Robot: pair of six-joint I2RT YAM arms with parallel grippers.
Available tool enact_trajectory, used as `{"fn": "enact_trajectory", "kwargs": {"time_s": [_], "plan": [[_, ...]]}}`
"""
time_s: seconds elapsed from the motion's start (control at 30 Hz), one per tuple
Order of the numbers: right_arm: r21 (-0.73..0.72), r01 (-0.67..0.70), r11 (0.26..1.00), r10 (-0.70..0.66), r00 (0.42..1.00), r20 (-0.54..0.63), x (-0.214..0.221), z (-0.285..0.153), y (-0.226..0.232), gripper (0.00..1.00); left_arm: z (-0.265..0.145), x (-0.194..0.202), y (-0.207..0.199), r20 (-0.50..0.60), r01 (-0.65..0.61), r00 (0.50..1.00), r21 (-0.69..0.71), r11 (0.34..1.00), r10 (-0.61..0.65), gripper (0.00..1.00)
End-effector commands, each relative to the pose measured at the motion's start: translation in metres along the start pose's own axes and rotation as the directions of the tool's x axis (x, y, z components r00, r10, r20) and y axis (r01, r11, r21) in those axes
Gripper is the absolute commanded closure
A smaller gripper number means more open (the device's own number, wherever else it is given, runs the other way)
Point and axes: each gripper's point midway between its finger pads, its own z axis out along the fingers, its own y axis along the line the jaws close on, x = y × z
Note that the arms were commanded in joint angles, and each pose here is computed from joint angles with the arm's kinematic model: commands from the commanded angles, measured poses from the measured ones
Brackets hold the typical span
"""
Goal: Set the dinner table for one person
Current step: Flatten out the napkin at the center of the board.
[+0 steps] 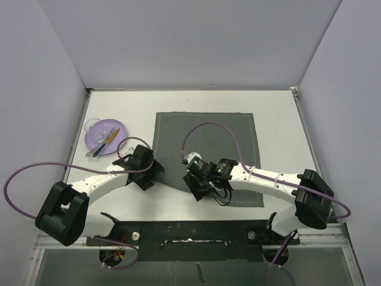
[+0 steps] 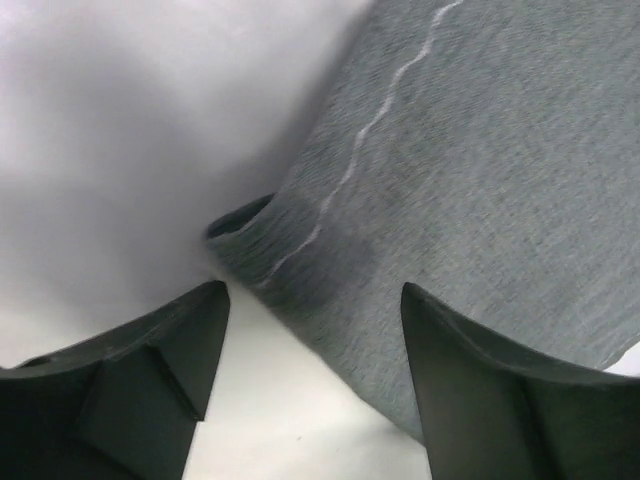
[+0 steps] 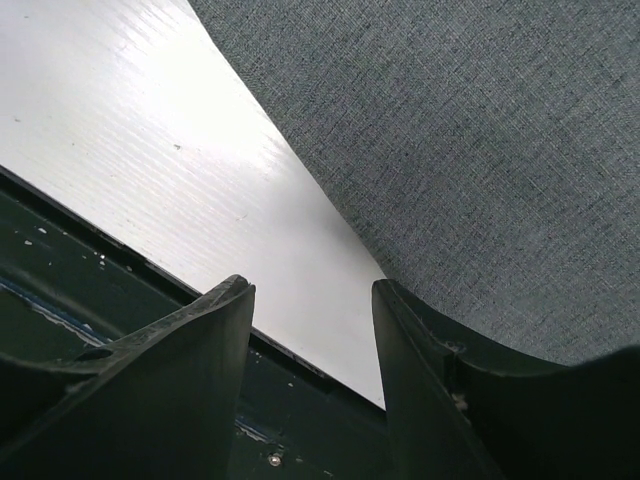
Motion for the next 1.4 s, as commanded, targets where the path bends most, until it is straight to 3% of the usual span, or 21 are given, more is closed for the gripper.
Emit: {"fn": "enact_trajectory", "kwargs": {"time_s": [0.0, 0.03, 0.07, 0.1, 0.4, 0.57, 0.67, 0.97, 1.13, 1.23, 1.33, 1.37], "plan": [[-0.006, -0.022, 1.000, 0.023, 0.996, 0.084, -0.015, -0.019, 0.003, 0.48, 0.013, -0.007, -0.027, 0.036, -0.060, 0.998, 0.081, 0.995, 0.057, 0.41], [-0.002, -0.023, 1.000, 0.023, 0.996, 0.082, -0.014, -0.018, 0.002, 0.48, 0.013, -0.005, -0.032, 0.022, -0.069, 0.998, 0.095, 0.993, 0.067, 0.55], [0.002, -0.026, 1.000, 0.025, 0.997, 0.080, -0.014, -0.018, 0.002, 0.48, 0.014, -0.004, -0.035, 0.015, -0.085, 0.996, 0.108, 0.990, 0.084, 0.87], [0.003, -0.025, 1.000, 0.025, 0.997, 0.079, -0.013, -0.018, 0.002, 0.48, 0.013, -0.002, -0.035, 0.004, -0.094, 0.996, 0.108, 0.990, 0.094, 1.00], [-0.002, -0.012, 1.000, 0.012, 0.998, 0.055, -0.012, -0.004, 0.012, 0.49, -0.021, -0.014, -0.044, 0.053, -0.191, 0.981, 0.111, 0.975, 0.186, 1.00], [-0.010, 0.001, 1.000, -0.001, 0.999, 0.052, -0.014, 0.007, 0.022, 0.49, -0.056, -0.041, -0.087, 0.143, -0.305, 0.948, 0.133, 0.943, 0.286, 1.00], [-0.017, 0.002, 1.000, -0.002, 0.999, 0.046, -0.013, 0.016, 0.025, 0.49, -0.060, -0.045, -0.118, 0.143, -0.380, 0.922, 0.157, 0.911, 0.360, 1.00], [0.001, 0.013, 1.000, -0.013, 0.999, 0.047, -0.011, 0.017, 0.022, 0.50, 0.016, -0.014, -0.174, -0.017, -0.472, 0.877, 0.158, 0.868, 0.480, 1.00], [0.004, 0.011, 1.000, -0.012, 0.998, 0.062, -0.012, 0.009, 0.017, 0.51, 0.066, 0.014, -0.170, -0.146, -0.523, 0.836, 0.080, 0.849, 0.529, 1.00], [-0.003, 0.010, 1.000, -0.010, 0.997, 0.081, -0.015, 0.004, 0.017, 0.52, 0.084, 0.025, -0.166, -0.179, -0.534, 0.824, 0.075, 0.842, 0.538, 0.92], [0.002, 0.014, 1.000, -0.014, 0.996, 0.085, -0.017, 0.002, 0.016, 0.53, 0.085, 0.028, -0.165, -0.178, -0.545, 0.817, 0.072, 0.835, 0.549, 0.76], [0.003, 0.013, 1.000, -0.014, 0.996, 0.087, -0.017, 0.001, 0.015, 0.53, 0.083, 0.026, -0.164, -0.173, -0.548, 0.817, 0.066, 0.834, 0.551, 0.64]]}}
